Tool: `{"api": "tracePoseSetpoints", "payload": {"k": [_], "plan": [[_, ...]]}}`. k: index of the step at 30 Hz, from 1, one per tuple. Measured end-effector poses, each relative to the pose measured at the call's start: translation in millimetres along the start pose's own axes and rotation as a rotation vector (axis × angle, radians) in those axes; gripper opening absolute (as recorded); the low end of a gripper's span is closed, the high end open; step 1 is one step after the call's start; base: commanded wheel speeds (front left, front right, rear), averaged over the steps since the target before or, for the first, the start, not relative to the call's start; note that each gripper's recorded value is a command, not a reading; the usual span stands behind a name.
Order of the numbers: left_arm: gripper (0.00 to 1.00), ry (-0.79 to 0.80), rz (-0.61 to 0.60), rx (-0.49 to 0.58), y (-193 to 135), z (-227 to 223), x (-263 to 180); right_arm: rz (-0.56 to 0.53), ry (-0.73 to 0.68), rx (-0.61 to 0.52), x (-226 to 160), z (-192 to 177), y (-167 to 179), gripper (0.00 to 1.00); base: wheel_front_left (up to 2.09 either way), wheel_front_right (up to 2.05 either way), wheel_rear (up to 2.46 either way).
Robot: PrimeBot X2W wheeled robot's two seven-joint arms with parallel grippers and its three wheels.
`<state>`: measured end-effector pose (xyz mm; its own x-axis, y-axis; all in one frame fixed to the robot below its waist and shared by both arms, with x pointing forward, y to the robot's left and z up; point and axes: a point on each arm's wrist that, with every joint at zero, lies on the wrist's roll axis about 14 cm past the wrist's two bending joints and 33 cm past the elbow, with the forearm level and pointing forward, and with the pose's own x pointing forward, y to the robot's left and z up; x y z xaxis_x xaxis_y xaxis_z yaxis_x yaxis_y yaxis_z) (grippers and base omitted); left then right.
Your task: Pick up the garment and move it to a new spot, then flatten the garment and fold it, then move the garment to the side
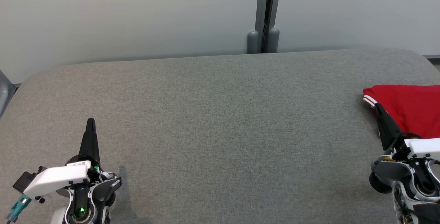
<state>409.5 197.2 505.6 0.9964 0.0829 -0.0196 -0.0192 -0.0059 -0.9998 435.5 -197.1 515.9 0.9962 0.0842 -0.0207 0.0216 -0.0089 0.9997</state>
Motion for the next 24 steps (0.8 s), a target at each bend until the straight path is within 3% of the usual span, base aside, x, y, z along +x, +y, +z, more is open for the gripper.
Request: {"api": "tracePoseSetpoints", "payload": {"k": [24], "plan": [[0.0, 0.0, 0.0, 0.0, 0.0, -0.1, 0.0, 0.0, 0.0, 0.0, 0.0, -0.1, 0.0, 0.0, 0.0, 0.0, 0.0]]}}
